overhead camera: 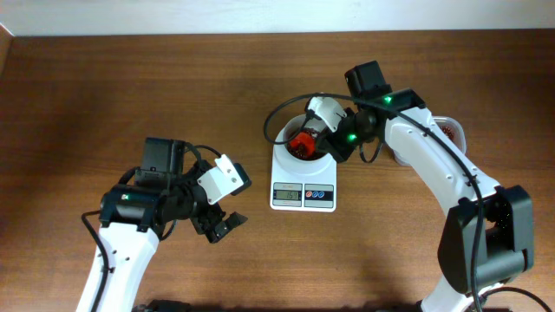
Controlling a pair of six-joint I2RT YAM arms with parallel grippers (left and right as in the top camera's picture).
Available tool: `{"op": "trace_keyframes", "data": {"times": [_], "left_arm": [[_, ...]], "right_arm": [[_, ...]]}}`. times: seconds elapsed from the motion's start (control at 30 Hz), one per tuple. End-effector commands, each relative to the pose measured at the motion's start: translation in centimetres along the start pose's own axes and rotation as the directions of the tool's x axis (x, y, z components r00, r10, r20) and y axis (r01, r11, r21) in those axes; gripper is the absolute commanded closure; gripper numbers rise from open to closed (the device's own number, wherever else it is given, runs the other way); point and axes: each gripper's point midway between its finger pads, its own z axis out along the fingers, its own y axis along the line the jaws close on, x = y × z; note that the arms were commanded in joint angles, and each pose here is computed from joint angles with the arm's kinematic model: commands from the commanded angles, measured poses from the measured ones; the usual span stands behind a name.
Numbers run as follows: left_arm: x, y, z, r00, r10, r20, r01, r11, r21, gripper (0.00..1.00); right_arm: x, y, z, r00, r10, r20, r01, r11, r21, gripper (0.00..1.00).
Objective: Scoop and weigh 50g on scale
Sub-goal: 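Hold the scoop over the white bowl and tip beans in slowly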
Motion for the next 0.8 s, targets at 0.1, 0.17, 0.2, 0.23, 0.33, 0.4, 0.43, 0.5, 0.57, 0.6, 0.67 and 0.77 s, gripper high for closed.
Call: {"op": "trace_keyframes", "data": {"times": [0.1, 0.17, 0.2, 0.23, 0.33, 0.4, 0.43, 0.5, 0.57, 0.6, 0.67, 0.77], "left_arm": [[0.0, -0.2, 0.0, 1.0, 0.009, 0.009, -0.009, 1.0, 0.012, 0.01], [0.0, -0.2, 0.0, 1.0, 0.009, 0.009, -0.009, 1.0, 0.012, 0.01], [0.0, -0.2, 0.0, 1.0, 0.009, 0.009, -0.009, 1.0, 0.012, 0.01], [0.0, -0.2, 0.0, 1.0, 0.009, 0.009, -0.009, 1.0, 0.012, 0.01], [0.0, -0.2, 0.0, 1.0, 0.009, 0.009, -0.009, 1.0, 0.012, 0.01], [0.0, -0.2, 0.0, 1.0, 0.009, 0.009, -0.009, 1.0, 0.012, 0.01], [0.0, -0.2, 0.0, 1.0, 0.009, 0.01, -0.009, 1.0, 0.013, 0.01], [0.0, -0.2, 0.0, 1.0, 0.009, 0.009, -0.009, 1.0, 0.012, 0.01], [0.0, -0.2, 0.0, 1.0, 0.009, 0.009, -0.009, 1.0, 0.012, 0.01], [0.0, -0.2, 0.0, 1.0, 0.009, 0.009, -0.009, 1.0, 0.012, 0.01], [0.0, -0.2, 0.0, 1.0, 0.009, 0.009, -0.009, 1.0, 0.012, 0.01], [0.0, -0.2, 0.0, 1.0, 0.009, 0.009, -0.009, 1.0, 0.012, 0.01]], "right_arm": [[-0.5, 0.7, 0.2, 0.993, 0.115, 0.019, -0.114, 0.992, -0.054, 0.96], [-0.4, 0.0, -0.1, 0.99, 0.136, 0.025, -0.135, 0.99, -0.046, 0.96], [-0.4, -0.3, -0.5, 0.989, 0.145, 0.036, -0.143, 0.989, -0.045, 0.96], [-0.7, -0.6, -1.1, 0.987, 0.152, 0.056, -0.149, 0.987, -0.053, 0.96], [-1.6, -0.5, -2.8, 0.974, 0.192, 0.124, -0.174, 0.975, -0.142, 0.96], [-1.8, -0.9, -3.8, 0.961, 0.225, 0.162, -0.194, 0.963, -0.188, 0.96], [-1.8, -1.1, -4.1, 0.957, 0.235, 0.173, -0.2, 0.959, -0.2, 0.96], [-1.6, -1.7, -4.6, 0.95, 0.252, 0.187, -0.213, 0.956, -0.203, 0.96], [-1.4, -1.9, -4.6, 0.951, 0.25, 0.181, -0.216, 0.958, -0.189, 0.96], [-1.1, -2.3, -4.5, 0.953, 0.251, 0.169, -0.223, 0.96, -0.167, 0.96], [-1.8, -0.9, -5.2, 0.953, 0.226, 0.204, -0.178, 0.957, -0.227, 0.96], [0.2, -3.2, -4.4, 0.989, 0.107, 0.107, -0.104, 0.994, -0.029, 0.96]]}}
